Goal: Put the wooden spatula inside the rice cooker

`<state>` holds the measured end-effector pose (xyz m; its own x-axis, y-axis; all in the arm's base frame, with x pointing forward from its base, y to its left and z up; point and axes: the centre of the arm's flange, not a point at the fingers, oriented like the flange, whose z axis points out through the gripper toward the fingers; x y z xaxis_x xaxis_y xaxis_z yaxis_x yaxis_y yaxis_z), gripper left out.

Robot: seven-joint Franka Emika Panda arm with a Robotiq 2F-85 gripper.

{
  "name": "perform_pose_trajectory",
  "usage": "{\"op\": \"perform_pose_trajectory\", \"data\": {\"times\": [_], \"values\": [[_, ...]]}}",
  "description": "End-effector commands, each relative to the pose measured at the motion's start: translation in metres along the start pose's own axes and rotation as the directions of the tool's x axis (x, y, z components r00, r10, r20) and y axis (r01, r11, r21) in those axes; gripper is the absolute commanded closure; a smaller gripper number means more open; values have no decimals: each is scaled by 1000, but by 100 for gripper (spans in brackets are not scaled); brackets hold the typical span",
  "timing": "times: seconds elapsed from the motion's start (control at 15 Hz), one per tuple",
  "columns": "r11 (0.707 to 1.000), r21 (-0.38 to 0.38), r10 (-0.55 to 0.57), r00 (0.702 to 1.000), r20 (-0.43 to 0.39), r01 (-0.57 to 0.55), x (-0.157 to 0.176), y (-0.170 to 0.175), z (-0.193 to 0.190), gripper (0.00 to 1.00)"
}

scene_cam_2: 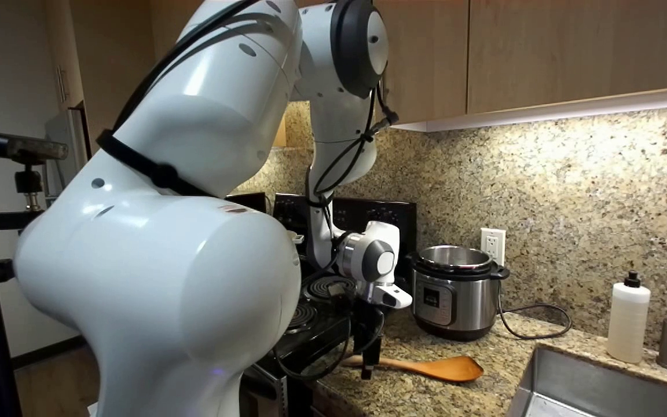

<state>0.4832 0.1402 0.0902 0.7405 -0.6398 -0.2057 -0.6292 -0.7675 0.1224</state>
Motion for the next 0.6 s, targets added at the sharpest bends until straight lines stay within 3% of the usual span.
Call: {"op": "perform_pose_trajectory", "data": {"times": [0.0,0.53], "values": [[999,-11,-38,999,-11,38,10,-4,12,26],[994,-51,-95,994,-48,93,4,0,8,77]]}}
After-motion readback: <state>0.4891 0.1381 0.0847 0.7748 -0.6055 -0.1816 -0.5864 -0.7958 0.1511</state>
